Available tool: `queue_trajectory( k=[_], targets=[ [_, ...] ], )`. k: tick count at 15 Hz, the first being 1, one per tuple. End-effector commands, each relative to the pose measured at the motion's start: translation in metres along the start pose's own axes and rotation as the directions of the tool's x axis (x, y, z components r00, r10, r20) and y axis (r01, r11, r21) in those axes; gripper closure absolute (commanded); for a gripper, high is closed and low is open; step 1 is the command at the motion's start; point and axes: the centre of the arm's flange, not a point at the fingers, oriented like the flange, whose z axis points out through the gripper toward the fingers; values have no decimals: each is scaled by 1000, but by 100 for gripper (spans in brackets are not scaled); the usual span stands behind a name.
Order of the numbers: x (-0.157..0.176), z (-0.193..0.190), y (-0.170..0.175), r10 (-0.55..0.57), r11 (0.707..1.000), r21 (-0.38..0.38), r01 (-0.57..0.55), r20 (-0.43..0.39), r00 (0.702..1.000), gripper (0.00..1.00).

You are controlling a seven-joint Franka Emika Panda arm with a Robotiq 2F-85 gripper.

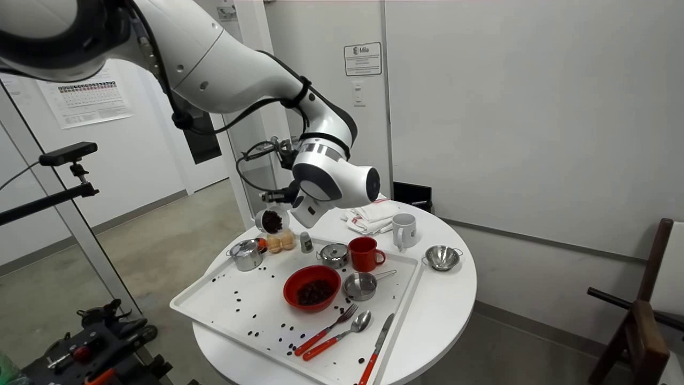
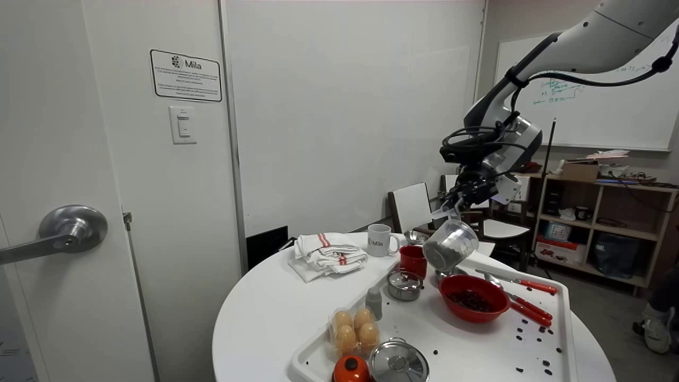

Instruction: Move some of the objects from the measuring cup slightly into the red bowl

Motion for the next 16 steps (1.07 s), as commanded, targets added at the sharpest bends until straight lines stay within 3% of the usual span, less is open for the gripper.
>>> queue_trajectory(
  k=[1, 3, 4, 10, 11, 16],
  targets=[
    [-5, 3, 6, 53, 997, 53, -53, -1, 999, 90],
    [-3, 3, 5, 70, 995, 70, -69, -11, 998, 90],
    [4, 0, -3, 42, 998, 39, -42, -13, 999, 73],
    [5, 1, -3, 54, 997, 49, -53, -19, 998, 73],
    [5, 1, -3, 54, 997, 49, -53, -19, 998, 89],
    [6, -8, -24, 67, 992, 108, -61, -54, 996, 89]
  ],
)
